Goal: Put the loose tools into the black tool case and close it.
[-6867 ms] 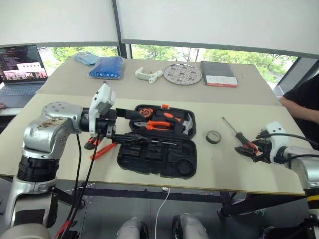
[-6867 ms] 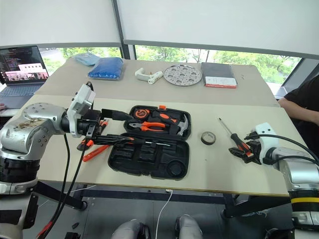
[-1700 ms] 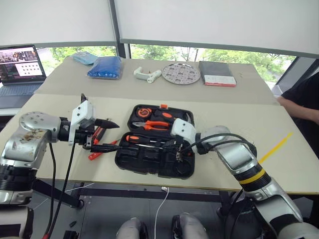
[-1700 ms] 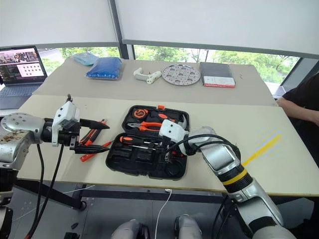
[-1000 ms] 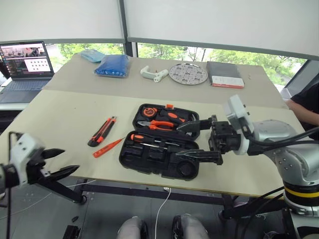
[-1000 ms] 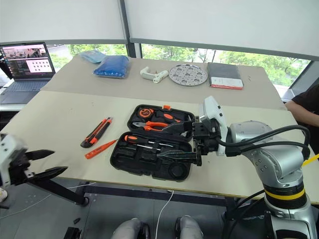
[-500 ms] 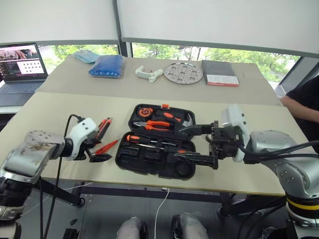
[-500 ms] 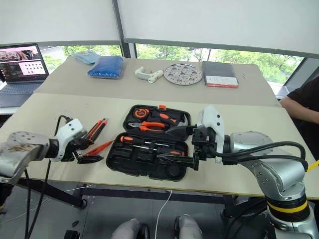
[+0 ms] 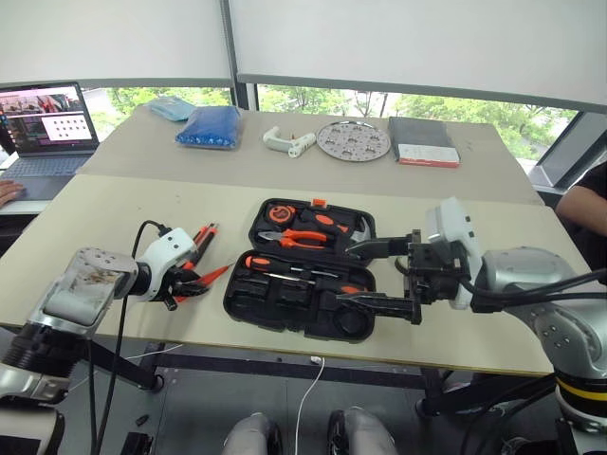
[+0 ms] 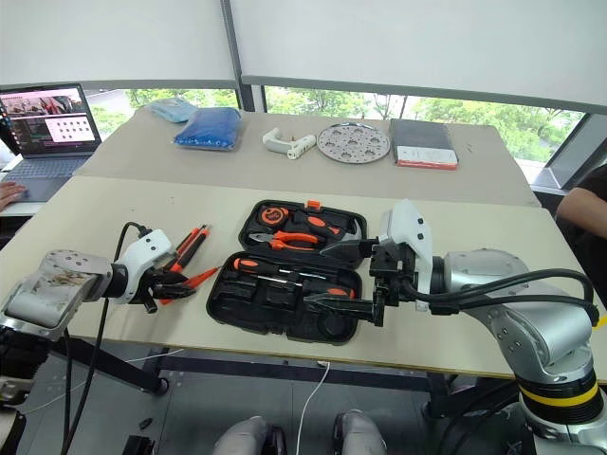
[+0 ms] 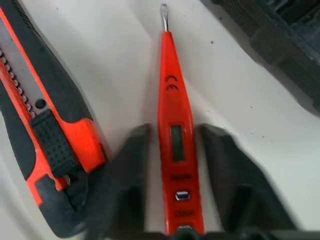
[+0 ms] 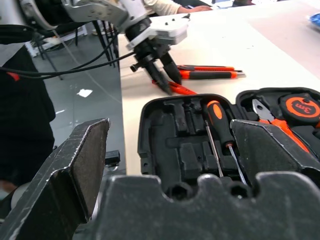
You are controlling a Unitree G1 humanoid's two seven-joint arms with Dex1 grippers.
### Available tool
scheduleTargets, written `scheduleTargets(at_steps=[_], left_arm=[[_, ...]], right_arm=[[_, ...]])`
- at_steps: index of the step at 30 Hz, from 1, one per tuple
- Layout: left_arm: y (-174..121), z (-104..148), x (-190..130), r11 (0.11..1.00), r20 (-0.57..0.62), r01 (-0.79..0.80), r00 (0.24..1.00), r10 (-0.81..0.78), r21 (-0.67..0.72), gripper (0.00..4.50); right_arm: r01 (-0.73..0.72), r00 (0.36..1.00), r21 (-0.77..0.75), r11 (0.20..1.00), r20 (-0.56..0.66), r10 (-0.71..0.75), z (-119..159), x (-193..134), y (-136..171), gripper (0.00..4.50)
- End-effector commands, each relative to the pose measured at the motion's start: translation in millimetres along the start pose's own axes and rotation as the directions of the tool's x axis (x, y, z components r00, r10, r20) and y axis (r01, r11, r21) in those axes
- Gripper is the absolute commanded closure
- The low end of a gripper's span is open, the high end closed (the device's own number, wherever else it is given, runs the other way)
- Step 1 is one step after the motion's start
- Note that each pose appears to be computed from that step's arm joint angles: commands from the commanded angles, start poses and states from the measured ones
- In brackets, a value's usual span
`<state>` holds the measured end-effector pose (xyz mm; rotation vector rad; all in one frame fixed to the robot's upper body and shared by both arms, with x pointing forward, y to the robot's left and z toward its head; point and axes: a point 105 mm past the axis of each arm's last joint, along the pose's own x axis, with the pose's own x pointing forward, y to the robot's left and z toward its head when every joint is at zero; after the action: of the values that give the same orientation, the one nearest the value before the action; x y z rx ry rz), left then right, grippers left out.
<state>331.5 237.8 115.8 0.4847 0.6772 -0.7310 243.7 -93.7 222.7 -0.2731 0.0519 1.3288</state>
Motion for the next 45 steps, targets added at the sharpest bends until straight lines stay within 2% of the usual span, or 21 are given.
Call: scheduleTargets(at_steps=[1,5,9,12,16,20,24,30,43,45], left_arm=[[5.8,-12.2,1.8,1.0,-0.04,-0.007,0.999,0.006,-0.027,4.08],[17.5,8.2,-16.8,0.999,0.025,-0.03,0.999,0.029,0.018,4.08],[19.2,40.9,-36.1,0.987,0.119,0.003,0.993,-0.023,0.163,4.08],[-1.7,74.4,-47.6,0.904,0.174,0.135,0.96,-0.221,0.406,4.08],[-26.6,100.2,-41.7,0.791,0.15,0.286,0.893,-0.425,0.541,4.08],[-44.0,100.0,-18.3,0.66,0.013,0.382,0.859,-0.511,0.647,4.08],[-48.2,100.6,6.0,0.604,-0.055,0.416,0.851,-0.523,0.68,4.08],[-51.5,103.6,29.0,0.596,-0.086,0.43,0.852,-0.517,0.678,4.08],[-59.5,100.1,41.9,0.585,-0.101,0.486,0.817,-0.567,0.65,4.08],[-59.6,100.1,38.6,0.576,-0.097,0.484,0.814,-0.573,0.659,3.07]], right_arm=[[-0.011,1.0,-0.061,0.998,-0.001,0.011,7.7,-3.9,5.0,0.0],[-0.021,0.998,-0.018,1.0,-0.057,0.02,-3.2,-9.9,8.6,0.0],[-0.043,0.993,0.005,0.999,-0.111,0.044,-14.6,-16.7,17.6,0.0],[-0.033,0.99,-0.014,0.999,-0.135,0.03,-20.6,-19.5,21.3,0.0],[-0.015,0.988,-0.014,1.0,-0.154,0.013,-26.8,-20.8,22.0,0.0],[0.004,0.988,-0.018,1.0,-0.154,-0.007,-27.9,-20.3,22.2,0.0],[0.026,0.989,-0.017,1.0,-0.147,-0.028,-27.9,-19.2,22.5,0.0],[0.064,0.989,-0.02,0.998,-0.135,-0.066,-26.7,-18.8,22.2,0.0],[0.122,0.985,-0.026,0.992,-0.118,-0.124,-25.8,-20.7,16.6,0.0],[0.124,0.985,-0.022,0.992,-0.116,-0.126,-25.8,-20.8,16.0,0.0]])
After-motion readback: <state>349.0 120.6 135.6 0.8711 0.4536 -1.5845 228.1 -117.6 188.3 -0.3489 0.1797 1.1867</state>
